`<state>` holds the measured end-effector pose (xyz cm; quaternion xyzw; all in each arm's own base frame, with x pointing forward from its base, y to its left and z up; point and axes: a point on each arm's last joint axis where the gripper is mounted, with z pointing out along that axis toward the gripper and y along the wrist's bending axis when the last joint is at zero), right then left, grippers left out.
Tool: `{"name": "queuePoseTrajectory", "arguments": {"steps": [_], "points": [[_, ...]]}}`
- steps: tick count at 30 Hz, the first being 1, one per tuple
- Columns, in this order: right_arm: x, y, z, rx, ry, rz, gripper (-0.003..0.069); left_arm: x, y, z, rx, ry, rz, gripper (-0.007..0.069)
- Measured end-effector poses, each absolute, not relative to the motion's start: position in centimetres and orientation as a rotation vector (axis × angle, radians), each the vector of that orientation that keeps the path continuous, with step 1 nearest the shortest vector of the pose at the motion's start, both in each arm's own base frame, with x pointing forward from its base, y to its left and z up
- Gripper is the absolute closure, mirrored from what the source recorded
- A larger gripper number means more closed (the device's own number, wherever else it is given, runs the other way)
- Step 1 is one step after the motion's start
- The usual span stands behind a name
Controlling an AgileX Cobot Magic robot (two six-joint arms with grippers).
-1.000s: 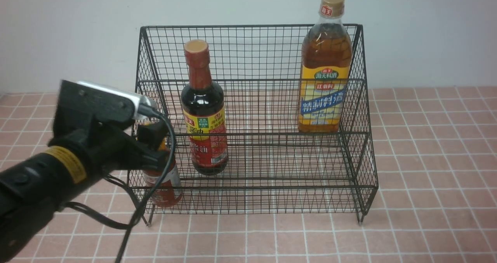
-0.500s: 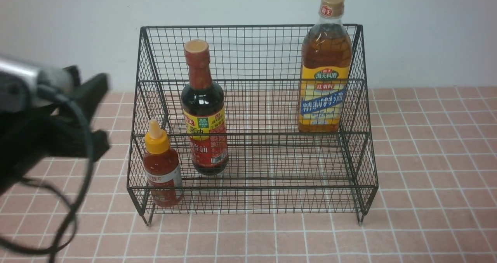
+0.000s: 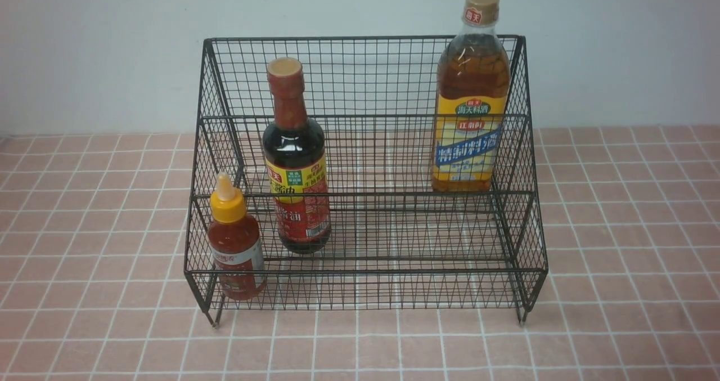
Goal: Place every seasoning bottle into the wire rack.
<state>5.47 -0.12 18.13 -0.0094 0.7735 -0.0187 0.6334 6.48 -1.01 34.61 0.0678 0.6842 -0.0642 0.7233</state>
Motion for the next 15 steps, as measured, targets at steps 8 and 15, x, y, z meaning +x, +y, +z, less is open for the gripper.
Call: {"name": "queuePoseTrajectory", "arguments": {"steps": [8, 15], "points": [[5.47, -0.12, 18.13, -0.021, 1.769, -0.043, 0.0672, 5.91, -0.83, 34.72, 0.141, 1.492, -0.147, 0.0632], [5.47, -0.12, 18.13, -0.021, 1.769, -0.043, 0.0672, 5.92, -0.81, 34.63, 0.091, 1.507, -0.196, 0.0632]]}}
